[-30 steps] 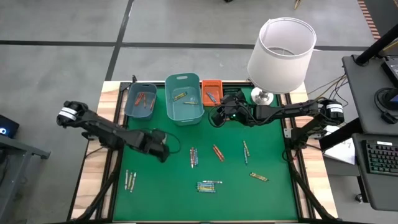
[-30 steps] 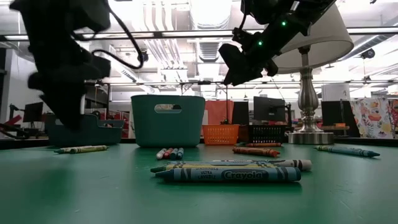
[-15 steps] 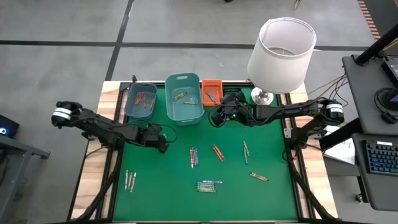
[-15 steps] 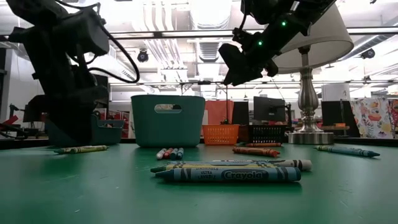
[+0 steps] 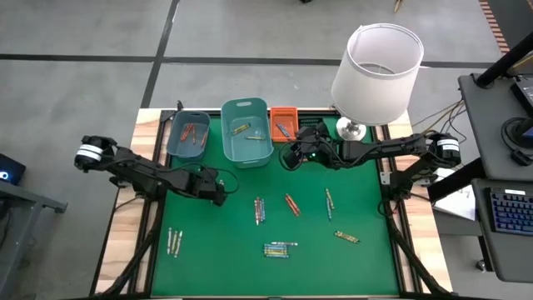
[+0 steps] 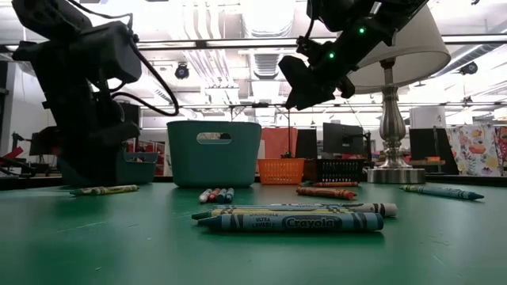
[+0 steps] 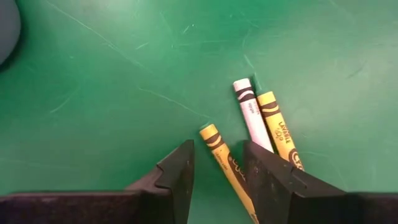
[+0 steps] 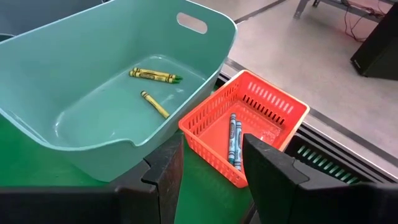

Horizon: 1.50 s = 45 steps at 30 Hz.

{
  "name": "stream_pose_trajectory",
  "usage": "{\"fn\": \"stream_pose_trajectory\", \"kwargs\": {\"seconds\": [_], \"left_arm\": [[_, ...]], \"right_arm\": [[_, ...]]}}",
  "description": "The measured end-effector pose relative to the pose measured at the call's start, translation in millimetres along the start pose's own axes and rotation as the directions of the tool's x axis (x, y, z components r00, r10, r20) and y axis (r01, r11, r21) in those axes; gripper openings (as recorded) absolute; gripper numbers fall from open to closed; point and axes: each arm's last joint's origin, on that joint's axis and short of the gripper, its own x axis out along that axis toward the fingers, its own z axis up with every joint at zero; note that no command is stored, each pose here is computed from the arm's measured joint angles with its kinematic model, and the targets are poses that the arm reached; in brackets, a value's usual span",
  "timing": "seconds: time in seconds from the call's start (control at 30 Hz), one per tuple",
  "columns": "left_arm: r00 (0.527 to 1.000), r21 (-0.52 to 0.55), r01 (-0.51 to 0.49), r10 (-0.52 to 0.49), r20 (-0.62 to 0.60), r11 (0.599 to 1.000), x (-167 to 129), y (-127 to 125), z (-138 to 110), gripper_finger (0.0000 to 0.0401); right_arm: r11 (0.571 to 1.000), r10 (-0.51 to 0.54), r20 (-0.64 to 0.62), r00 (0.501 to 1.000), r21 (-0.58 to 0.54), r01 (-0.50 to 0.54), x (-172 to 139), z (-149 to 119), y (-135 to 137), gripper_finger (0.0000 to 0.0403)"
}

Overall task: Sort crayons
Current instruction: Put the green crayon into the green bin

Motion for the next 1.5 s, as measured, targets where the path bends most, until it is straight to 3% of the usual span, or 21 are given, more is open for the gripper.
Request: {"fn": "stream_pose_trajectory", "kwargs": {"seconds": [0.2, 0.7, 0.9, 1.03, 1.13, 1.2, 1.27, 1.4, 1.5], "left_arm": [[1.0, 0.001, -0.014, 0.014, -0.005, 1.0, 3, -1, -1, 0.01], [1.0, -0.004, -0.028, 0.028, -0.004, 1.0, 3, 1, -2, 0.0007], [1.0, 0.01, -0.016, 0.016, 0.002, 1.0, -2, 0, 0, 0.0002], [0.996, 0.051, 0.059, -0.062, 0.057, 0.997, -20, -7, 8, 0.0001], [0.974, 0.104, 0.145, -0.16, 0.159, 0.984, -41, -14, 21, 0.0001], [0.935, 0.158, 0.224, -0.258, 0.243, 0.962, -58, -20, 32, 0.0001], [0.863, 0.234, 0.304, -0.371, 0.343, 0.923, -76, -26, 43, 0.0001], [0.631, 0.408, 0.39, -0.562, 0.534, 0.825, -110, -31, 61, 0.0], [0.459, 0.492, 0.394, -0.63, 0.626, 0.776, -126, -27, 66, 0.0]], "right_arm": [[1.0, 0.0, -0.001, 1.0, -0.001, 0.0, 0, 0, 0, 0.0155], [1.0, -0.003, -0.008, 1.0, -0.007, 0.003, 0, -1, 0, 0.0155], [1.0, -0.008, -0.021, 1.0, -0.017, 0.007, 0, -3, -1, 0.0155], [1.0, 0.009, -0.027, 1.0, -0.026, -0.009, 0, -3, -1, 0.0155], [0.994, 0.101, -0.05, 0.994, -0.045, -0.103, 0, -3, 2, 0.0155], [0.981, 0.184, -0.055, 0.981, -0.056, -0.187, 0, -2, 5, 0.0155], [0.96, 0.271, -0.044, 0.962, -0.061, -0.273, 0, 0, 9, 0.0155], [0.897, 0.437, 0.02, 0.899, -0.084, -0.435, 4, 4, 22, 0.0155], [0.822, 0.565, 0.089, 0.82, -0.137, -0.552, 7, 5, 37, 0.0155]]}}
